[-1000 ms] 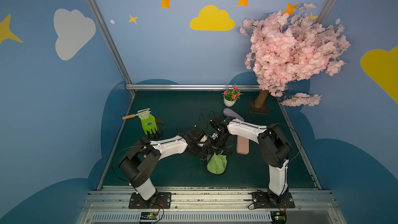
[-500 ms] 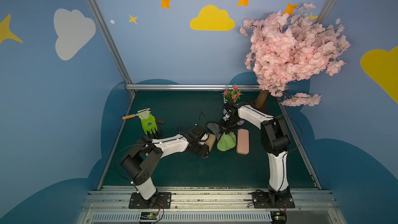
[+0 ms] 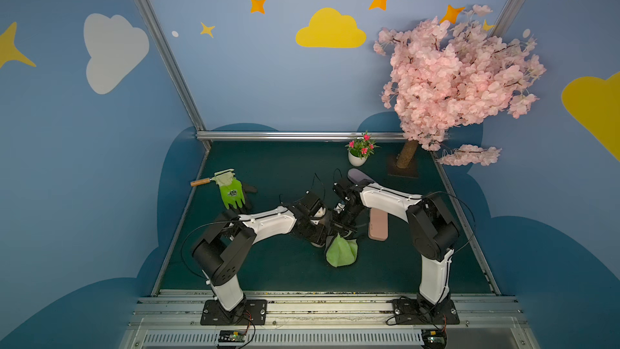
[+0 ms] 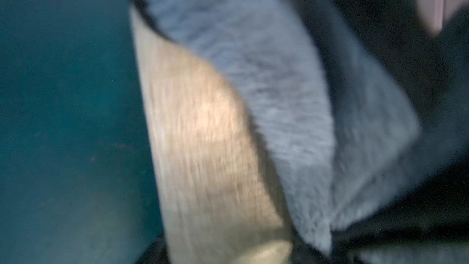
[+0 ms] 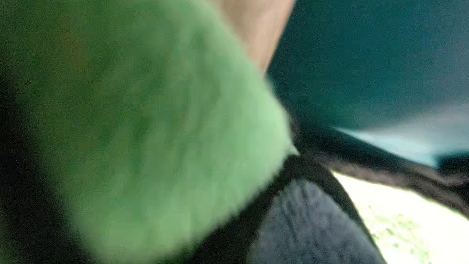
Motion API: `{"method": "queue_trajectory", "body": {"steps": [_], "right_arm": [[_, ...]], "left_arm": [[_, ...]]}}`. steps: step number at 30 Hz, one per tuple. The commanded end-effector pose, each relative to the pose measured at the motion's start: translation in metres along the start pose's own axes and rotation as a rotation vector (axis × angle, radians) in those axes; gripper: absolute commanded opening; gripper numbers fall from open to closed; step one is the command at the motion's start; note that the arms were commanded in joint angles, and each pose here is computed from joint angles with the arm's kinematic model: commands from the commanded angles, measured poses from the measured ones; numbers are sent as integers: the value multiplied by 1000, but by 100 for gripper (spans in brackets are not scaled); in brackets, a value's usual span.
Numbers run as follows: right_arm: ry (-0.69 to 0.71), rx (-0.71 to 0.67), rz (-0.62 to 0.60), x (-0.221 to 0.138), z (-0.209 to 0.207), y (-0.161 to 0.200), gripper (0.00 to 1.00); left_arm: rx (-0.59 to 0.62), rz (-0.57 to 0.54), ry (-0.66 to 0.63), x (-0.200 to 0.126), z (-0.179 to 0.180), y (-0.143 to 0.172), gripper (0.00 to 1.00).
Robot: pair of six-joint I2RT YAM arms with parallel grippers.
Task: Wipe the eyeglass case
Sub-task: Place the eyeglass case at the center of the board, then adjust the eyeglass case at the center of the board.
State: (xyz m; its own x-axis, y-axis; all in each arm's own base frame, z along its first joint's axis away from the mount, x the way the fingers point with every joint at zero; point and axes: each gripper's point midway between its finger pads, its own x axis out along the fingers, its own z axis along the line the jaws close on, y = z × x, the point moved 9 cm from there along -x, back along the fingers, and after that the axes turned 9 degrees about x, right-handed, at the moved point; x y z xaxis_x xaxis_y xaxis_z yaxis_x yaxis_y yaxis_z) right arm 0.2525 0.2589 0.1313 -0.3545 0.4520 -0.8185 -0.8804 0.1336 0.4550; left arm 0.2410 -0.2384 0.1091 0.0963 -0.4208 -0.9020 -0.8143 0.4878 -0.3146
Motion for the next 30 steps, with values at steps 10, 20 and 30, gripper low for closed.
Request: {"method": "queue_trajectory", "body": {"steps": [10, 20, 30], "right_arm": [[-100, -55, -29, -12, 22, -53, 0], [-124, -78, -107, -44, 28, -46, 0], [-418, -61, 36, -69, 41, -3, 0]], "left_arm": [[77, -107, 60, -17, -7, 17, 100], [65, -29, 47, 5, 0, 12, 100], [53, -72, 27, 0, 12, 22, 99]]}}
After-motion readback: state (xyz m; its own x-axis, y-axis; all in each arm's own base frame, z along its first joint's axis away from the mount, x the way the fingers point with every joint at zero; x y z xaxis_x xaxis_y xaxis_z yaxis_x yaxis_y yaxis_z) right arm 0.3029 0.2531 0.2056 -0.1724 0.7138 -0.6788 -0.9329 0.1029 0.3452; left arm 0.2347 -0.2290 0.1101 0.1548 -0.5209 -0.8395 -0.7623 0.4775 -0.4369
